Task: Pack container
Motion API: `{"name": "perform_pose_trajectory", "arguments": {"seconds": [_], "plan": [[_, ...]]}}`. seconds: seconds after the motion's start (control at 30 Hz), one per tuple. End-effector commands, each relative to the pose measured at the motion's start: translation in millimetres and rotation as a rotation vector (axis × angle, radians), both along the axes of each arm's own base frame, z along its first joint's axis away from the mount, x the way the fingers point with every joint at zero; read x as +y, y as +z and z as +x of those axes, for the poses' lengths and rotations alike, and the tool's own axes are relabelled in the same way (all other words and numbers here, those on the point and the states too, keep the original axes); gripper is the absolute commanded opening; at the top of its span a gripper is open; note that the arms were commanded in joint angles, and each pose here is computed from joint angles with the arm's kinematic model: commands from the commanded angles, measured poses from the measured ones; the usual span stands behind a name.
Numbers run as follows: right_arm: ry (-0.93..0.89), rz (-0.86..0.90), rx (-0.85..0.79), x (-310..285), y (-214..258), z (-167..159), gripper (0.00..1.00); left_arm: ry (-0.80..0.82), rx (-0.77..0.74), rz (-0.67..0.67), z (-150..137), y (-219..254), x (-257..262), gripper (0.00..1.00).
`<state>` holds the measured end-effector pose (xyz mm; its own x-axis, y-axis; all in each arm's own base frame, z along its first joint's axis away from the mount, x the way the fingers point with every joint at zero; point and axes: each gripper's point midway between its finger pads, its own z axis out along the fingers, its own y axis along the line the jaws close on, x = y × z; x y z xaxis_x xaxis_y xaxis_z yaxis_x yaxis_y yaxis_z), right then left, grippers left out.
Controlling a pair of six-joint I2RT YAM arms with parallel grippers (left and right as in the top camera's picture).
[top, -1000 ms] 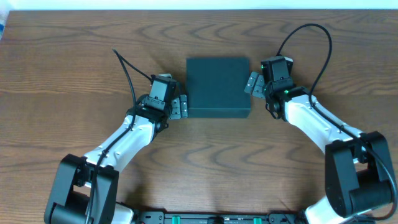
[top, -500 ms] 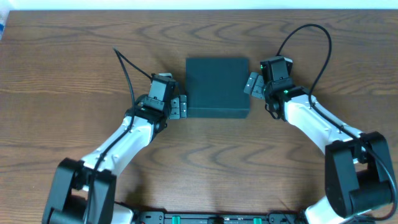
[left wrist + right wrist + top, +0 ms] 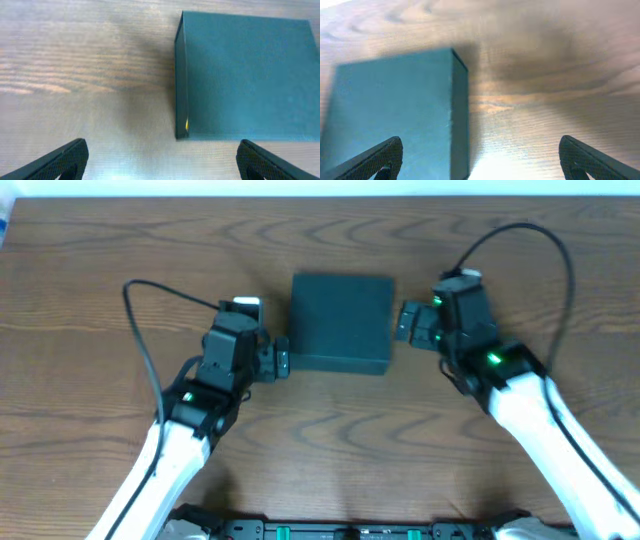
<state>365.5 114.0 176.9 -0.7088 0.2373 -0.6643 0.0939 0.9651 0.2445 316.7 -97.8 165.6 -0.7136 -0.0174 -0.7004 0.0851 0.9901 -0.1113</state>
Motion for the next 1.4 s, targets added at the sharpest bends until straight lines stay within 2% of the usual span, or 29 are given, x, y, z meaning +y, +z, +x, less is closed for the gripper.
{"name": "perform_pose_trajectory", "arguments": {"seconds": [0.0, 0.3, 0.47, 0.6, 0.7, 1.37], "plan": [[0.029, -0.027, -0.081, -8.5, 35.0, -17.2, 0.99, -0.018, -0.062, -0.019, -14.2, 29.8, 2.8, 0.96], [0.072, -0.030, -0.235, -42.9, 107.6, -105.7, 0.99, 0.021, -0.173, -0.124, -102.5, 80.5, 34.6, 0.96], [0.135, -0.099, -0.222, -59.5, 105.4, -154.0, 0.99, -0.049, -0.160, -0.147, -140.1, 77.3, 36.0, 0.96], [0.154, -0.108, -0.190, -68.3, 96.8, -184.0, 0.99, -0.120, -0.087, -0.141, -159.6, 62.9, 30.9, 0.96], [0.168, -0.101, -0.179, -69.1, 93.9, -193.0, 0.99, -0.116, -0.056, -0.135, -164.1, 56.9, 32.5, 0.96], [0.192, -0.096, -0.130, -67.2, 84.3, -200.7, 0.99, -0.107, -0.045, -0.137, -165.5, 54.9, 33.4, 0.95]]}}
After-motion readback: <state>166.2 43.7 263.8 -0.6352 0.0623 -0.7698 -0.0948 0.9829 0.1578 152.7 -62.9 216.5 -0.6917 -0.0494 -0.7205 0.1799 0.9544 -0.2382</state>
